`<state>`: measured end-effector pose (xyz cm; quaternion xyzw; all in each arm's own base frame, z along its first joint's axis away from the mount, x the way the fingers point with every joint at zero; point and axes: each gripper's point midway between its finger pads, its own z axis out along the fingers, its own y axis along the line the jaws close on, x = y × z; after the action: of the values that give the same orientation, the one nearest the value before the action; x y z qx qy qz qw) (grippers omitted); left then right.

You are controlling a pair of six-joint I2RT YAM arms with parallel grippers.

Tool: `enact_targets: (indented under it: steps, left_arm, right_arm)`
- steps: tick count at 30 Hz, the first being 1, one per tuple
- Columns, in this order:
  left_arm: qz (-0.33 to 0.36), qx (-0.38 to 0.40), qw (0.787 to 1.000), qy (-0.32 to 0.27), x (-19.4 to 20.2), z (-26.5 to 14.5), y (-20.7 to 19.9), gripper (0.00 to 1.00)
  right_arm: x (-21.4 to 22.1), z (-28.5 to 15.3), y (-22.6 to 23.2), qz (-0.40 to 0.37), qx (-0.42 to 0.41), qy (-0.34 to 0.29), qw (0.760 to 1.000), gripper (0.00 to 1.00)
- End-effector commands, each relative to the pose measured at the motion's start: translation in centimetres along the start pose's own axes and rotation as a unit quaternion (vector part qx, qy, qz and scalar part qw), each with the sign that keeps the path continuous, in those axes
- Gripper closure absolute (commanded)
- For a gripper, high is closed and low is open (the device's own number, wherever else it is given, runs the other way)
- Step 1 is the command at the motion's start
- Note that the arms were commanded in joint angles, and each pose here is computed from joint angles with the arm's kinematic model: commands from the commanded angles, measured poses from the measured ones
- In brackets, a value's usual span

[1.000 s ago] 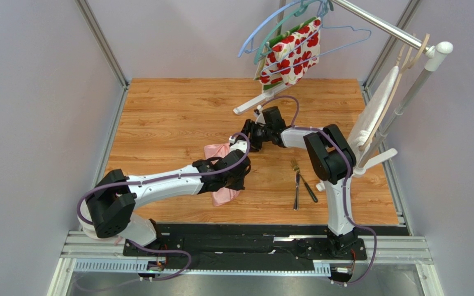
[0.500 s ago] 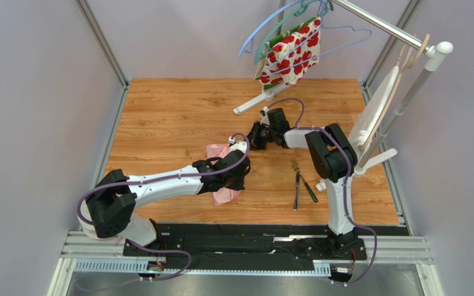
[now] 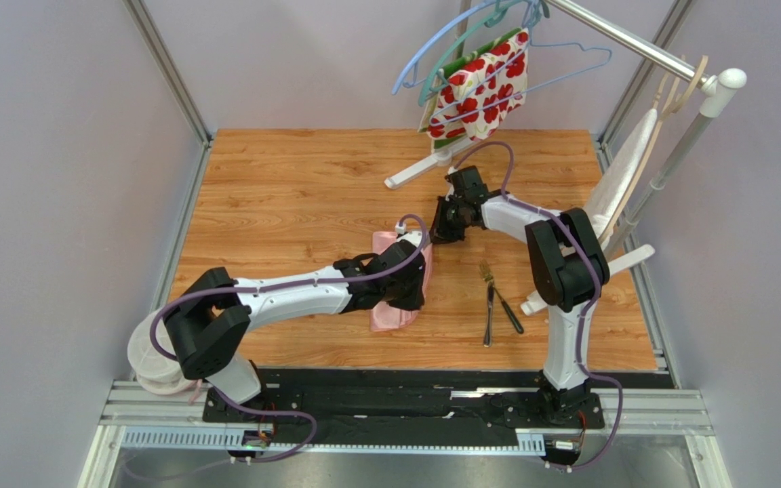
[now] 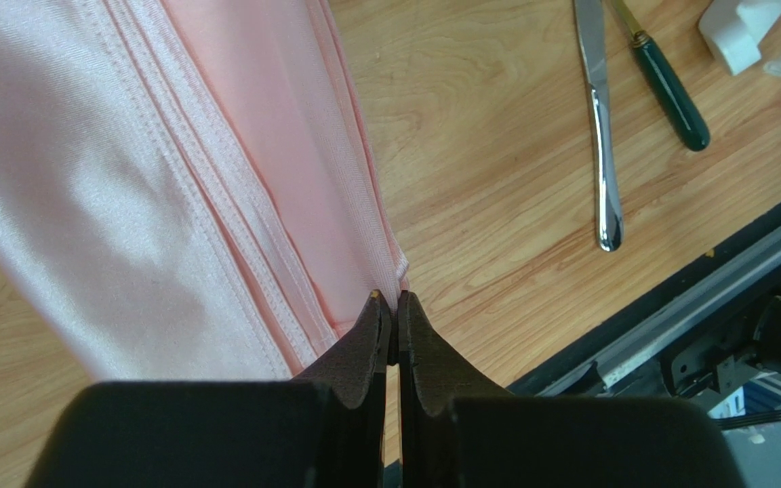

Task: Fold the napkin into a case and place the utensils inside
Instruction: Pick up the 2/3-rectangle-folded napkin from the folded napkin.

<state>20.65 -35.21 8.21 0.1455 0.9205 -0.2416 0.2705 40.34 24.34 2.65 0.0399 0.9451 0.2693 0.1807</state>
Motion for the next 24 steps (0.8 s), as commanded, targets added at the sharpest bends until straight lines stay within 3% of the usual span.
enact_targets:
  steps: [1,12,24]
  left_arm:
    - [-0.020,0.038,0.999,-0.026,-1.1,-0.3,-1.3,1.00]
    - [-0.094,0.014,0.994,-0.055,0.7,-2.1,4.8,1.00]
    - [-0.102,-0.001,0.993,-0.060,3.0,-2.8,7.5,1.00]
  right_arm:
    - [-1.8,-3.3,-0.9,-0.049,0.067,-0.025,0.996,0.98]
    - [-3.0,-3.9,2.8,-0.079,0.105,-0.042,0.990,1.00]
    - [-3.6,-2.6,7.1,-0.070,0.111,-0.038,0.991,1.00]
